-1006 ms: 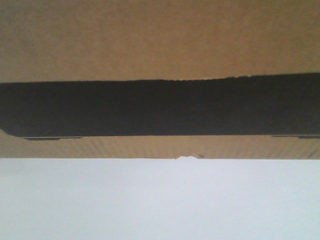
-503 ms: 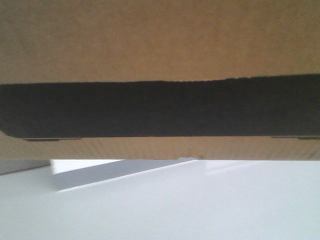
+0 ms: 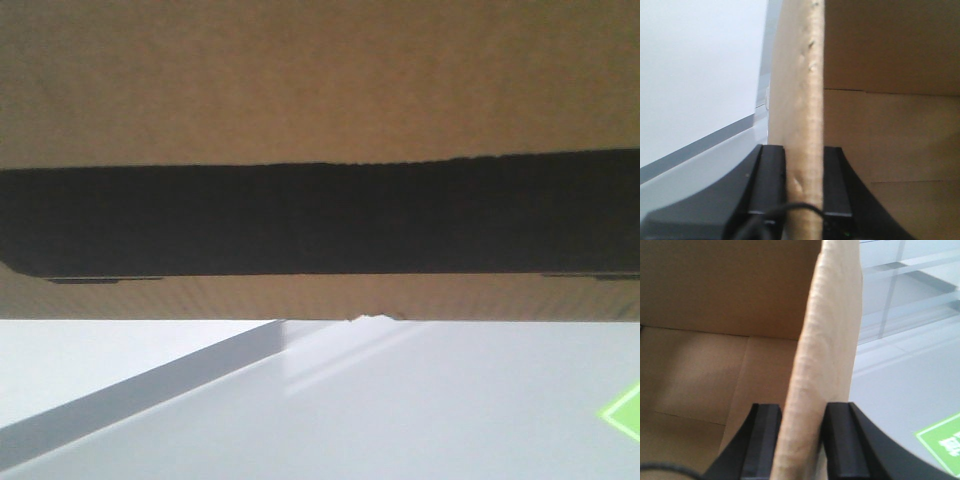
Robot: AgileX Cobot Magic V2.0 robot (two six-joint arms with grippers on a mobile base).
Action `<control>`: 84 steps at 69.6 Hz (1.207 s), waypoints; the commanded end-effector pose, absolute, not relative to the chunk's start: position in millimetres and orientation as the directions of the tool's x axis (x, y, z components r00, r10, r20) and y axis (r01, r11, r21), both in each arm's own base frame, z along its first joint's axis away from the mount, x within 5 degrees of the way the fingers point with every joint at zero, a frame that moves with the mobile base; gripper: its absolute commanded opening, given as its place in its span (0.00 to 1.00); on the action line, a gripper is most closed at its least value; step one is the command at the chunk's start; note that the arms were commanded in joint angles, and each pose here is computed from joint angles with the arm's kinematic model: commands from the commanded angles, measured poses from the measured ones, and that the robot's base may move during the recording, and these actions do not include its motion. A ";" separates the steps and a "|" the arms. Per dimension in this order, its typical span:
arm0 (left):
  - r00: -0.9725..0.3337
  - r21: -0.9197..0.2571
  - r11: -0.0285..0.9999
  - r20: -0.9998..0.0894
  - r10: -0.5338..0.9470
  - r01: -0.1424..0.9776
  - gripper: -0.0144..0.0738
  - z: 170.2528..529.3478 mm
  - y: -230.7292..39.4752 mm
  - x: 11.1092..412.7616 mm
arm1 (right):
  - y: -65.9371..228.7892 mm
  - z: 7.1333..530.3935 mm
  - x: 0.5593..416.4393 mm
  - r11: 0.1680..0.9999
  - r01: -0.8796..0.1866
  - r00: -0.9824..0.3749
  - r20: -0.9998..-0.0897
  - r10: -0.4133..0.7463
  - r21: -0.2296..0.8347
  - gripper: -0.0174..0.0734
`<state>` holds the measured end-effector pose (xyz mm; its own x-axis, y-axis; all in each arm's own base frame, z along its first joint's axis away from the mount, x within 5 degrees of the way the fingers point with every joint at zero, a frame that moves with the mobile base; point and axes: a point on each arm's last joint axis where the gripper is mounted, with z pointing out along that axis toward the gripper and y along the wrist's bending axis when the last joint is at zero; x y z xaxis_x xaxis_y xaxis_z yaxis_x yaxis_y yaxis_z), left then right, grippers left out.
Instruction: Grab box from left shelf to table start
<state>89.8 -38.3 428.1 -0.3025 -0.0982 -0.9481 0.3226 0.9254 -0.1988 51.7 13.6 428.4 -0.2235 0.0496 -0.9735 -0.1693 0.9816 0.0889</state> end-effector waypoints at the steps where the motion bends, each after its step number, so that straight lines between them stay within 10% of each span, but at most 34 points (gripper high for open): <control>1: -0.166 -0.328 0.834 -0.944 -0.283 0.443 0.05 457.4 -44.0 81.8 | 14.1 450.4 52.6 0.976 -0.184 -0.068 -0.992 0.107 0.117 0.25; 84: -0.167 -0.328 0.834 -0.944 -0.283 0.443 0.05 457.0 -44.1 81.9 | 14.1 450.3 52.6 0.976 -0.184 -0.070 -0.992 0.106 0.117 0.25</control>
